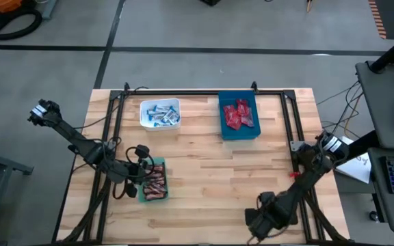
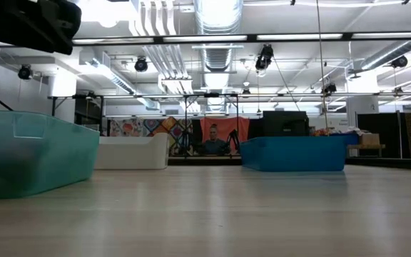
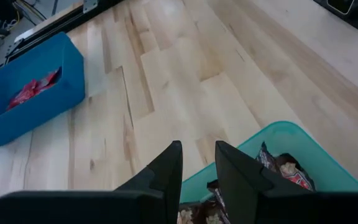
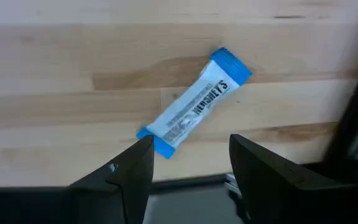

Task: Sort candy
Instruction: Put the white chocolate bar into the white bin

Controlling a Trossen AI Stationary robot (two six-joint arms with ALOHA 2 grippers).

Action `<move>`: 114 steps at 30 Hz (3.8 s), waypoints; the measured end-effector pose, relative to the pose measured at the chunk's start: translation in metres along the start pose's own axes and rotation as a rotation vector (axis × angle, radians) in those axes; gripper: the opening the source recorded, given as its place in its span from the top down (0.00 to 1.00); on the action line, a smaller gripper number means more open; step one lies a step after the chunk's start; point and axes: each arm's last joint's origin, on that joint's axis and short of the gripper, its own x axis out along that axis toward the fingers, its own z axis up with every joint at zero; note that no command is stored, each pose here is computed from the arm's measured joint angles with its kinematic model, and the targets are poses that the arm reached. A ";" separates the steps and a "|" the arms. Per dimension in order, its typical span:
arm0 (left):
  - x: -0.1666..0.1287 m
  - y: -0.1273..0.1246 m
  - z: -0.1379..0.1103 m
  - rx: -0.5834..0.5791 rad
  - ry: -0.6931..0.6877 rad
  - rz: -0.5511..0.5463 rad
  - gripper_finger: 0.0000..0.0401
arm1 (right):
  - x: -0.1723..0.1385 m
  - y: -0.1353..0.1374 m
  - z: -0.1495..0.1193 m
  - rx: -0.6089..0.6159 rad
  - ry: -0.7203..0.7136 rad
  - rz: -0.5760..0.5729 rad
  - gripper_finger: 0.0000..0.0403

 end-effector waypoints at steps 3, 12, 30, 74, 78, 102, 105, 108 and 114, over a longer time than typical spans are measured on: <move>-0.001 0.000 0.000 -0.001 -0.003 0.001 0.80 | 0.004 -0.008 -0.009 0.022 -0.013 0.014 0.50; -0.001 0.000 0.000 -0.012 -0.007 0.001 0.80 | 0.026 -0.005 -0.007 0.020 -0.096 -0.007 0.50; -0.001 0.001 0.002 -0.073 -0.018 0.001 0.80 | 0.067 -0.005 -0.015 -0.049 -0.184 -0.002 0.50; -0.007 0.007 0.022 -0.139 -0.225 0.095 0.80 | -0.076 0.115 0.098 -1.050 -0.803 0.621 0.92; -0.008 0.009 0.033 -0.073 -0.347 -0.017 0.80 | -0.098 0.137 0.135 -1.293 -0.867 0.697 0.92; 0.035 0.047 0.019 -0.121 -0.503 0.161 0.47 | -0.121 0.175 0.224 -1.814 -1.028 1.288 0.92; 0.040 0.050 0.019 -0.123 -0.489 0.175 0.48 | -0.121 0.175 0.224 -1.814 -1.028 1.289 0.92; 0.047 0.051 0.017 -0.105 -0.467 0.157 0.53 | -0.121 0.175 0.224 -1.814 -1.029 1.289 0.92; 0.051 0.050 0.016 -0.083 -0.457 0.138 0.76 | -0.121 0.175 0.224 -1.809 -1.026 1.289 0.92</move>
